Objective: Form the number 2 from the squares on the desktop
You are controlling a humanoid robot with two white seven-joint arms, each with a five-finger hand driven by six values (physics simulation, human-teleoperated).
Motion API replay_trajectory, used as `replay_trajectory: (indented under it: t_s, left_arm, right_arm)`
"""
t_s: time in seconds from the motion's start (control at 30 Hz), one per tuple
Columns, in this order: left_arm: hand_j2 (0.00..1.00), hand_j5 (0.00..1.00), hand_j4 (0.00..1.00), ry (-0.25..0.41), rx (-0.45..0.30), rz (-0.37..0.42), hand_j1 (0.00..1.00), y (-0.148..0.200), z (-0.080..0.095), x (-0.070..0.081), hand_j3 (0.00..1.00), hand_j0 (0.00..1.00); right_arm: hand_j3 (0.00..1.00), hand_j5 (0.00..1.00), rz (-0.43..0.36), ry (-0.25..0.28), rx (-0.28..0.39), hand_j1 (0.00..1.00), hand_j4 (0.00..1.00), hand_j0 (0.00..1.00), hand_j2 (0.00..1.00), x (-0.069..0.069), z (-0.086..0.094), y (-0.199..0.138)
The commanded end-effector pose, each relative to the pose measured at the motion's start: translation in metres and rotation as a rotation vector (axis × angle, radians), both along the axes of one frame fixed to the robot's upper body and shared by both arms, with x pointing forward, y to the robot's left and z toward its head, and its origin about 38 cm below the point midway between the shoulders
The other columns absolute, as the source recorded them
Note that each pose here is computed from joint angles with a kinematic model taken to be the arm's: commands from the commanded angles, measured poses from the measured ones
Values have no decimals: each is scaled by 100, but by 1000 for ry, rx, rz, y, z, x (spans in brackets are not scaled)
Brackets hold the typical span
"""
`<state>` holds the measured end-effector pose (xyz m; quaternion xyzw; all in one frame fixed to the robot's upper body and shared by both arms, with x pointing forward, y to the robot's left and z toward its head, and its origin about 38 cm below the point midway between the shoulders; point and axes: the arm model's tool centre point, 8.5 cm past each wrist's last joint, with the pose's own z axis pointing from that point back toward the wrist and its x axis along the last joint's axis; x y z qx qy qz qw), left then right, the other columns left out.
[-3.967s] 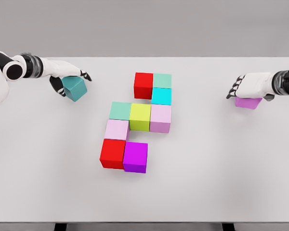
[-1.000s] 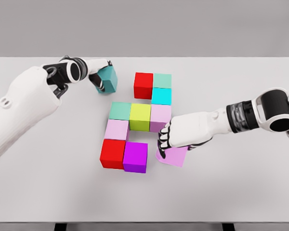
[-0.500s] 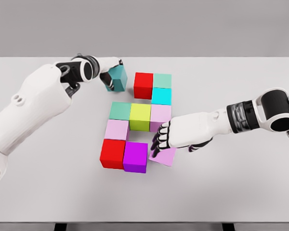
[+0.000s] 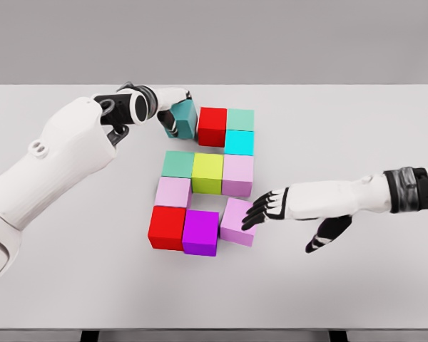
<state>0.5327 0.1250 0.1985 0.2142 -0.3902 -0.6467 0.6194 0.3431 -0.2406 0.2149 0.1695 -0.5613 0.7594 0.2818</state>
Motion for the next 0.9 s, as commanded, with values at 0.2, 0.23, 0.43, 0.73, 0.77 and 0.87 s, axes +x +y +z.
replay_trajectory:
  t_s: [0.2, 0.23, 0.43, 0.73, 0.77, 0.87]
  left_arm:
    - [44, 44, 44, 0, 3, 5, 44, 0, -1, 1, 44, 44]
    - [45, 45, 45, 1, 3, 4, 45, 0, -2, 1, 45, 45]
    - [67, 67, 67, 1, 2, 2, 67, -1, -2, 1, 67, 67]
    - [78, 78, 78, 0, 3, 2, 78, -1, -2, 1, 78, 78]
    - [79, 79, 79, -4, 8, 3, 79, 0, -1, 1, 79, 79]
    - [83, 83, 83, -12, 16, 3, 83, 0, 0, 2, 83, 83]
  right_arm:
    - [100, 100, -299, 609, 778, 100, 100, 100, 100, 61, 25, -17]
    - [100, 100, -335, 617, 780, 100, 100, 100, 100, 69, 17, -21]
    - [100, 100, -419, 708, 709, 100, 100, 100, 100, 73, -36, -18]
    - [100, 100, -366, 414, 428, 100, 100, 100, 100, 37, 5, -67]
    - [100, 100, -354, 409, 402, 100, 100, 100, 100, 35, -1, -63]
    - [100, 100, -345, 471, 374, 100, 100, 100, 100, 27, -25, -55]
